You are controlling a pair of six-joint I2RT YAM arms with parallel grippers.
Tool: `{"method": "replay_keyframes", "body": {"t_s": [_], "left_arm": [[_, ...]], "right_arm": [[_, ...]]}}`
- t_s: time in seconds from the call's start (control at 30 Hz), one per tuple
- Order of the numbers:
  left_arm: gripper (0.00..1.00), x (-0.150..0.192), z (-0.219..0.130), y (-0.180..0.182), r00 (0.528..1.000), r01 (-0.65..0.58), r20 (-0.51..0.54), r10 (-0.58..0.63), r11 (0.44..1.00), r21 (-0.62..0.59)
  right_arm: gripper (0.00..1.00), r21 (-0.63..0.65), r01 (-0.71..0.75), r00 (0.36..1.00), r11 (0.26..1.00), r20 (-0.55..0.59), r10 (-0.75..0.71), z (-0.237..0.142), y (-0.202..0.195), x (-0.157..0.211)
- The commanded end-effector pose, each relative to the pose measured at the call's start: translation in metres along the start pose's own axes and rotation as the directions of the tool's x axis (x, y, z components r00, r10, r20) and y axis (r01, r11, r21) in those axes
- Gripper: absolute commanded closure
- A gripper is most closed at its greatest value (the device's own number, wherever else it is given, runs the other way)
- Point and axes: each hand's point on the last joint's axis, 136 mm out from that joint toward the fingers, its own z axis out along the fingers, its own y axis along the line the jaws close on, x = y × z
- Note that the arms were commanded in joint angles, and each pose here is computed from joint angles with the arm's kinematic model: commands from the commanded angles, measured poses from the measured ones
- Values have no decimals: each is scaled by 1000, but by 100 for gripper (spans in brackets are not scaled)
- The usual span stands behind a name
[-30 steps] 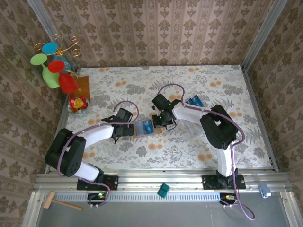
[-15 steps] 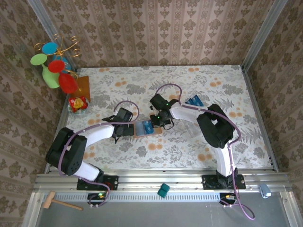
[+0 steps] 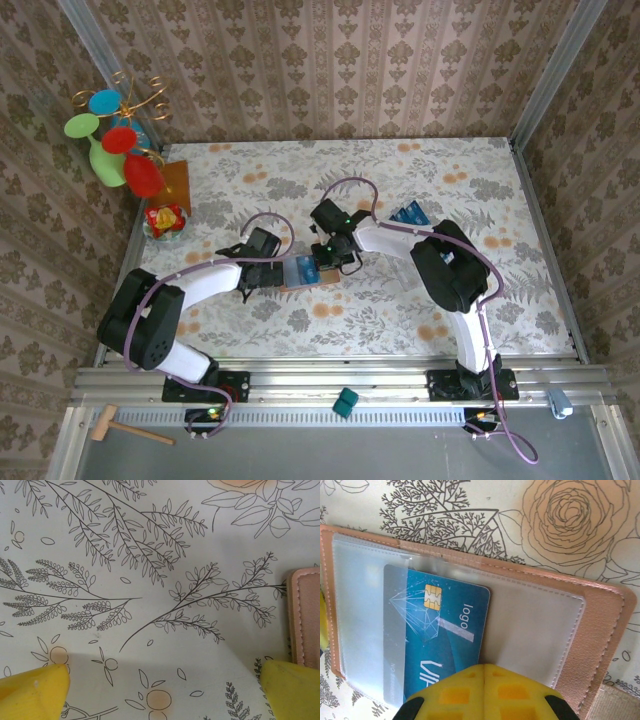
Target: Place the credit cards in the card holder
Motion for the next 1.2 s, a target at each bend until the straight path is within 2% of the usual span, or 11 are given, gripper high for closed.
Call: {"method": "replay_keyframes", "body": {"t_s": [0.0,1.17], "left_arm": [[0,-1,6,-4,1000,-19,-6,19,1000,5],[0,0,8,-14,1000,-30,-1,30,999,23]], "right_arm": [[97,-23,-8,1000,1000,-19,8,5,9,1],[97,-147,-44,999,988,-24,41,15,49,-5]]}}
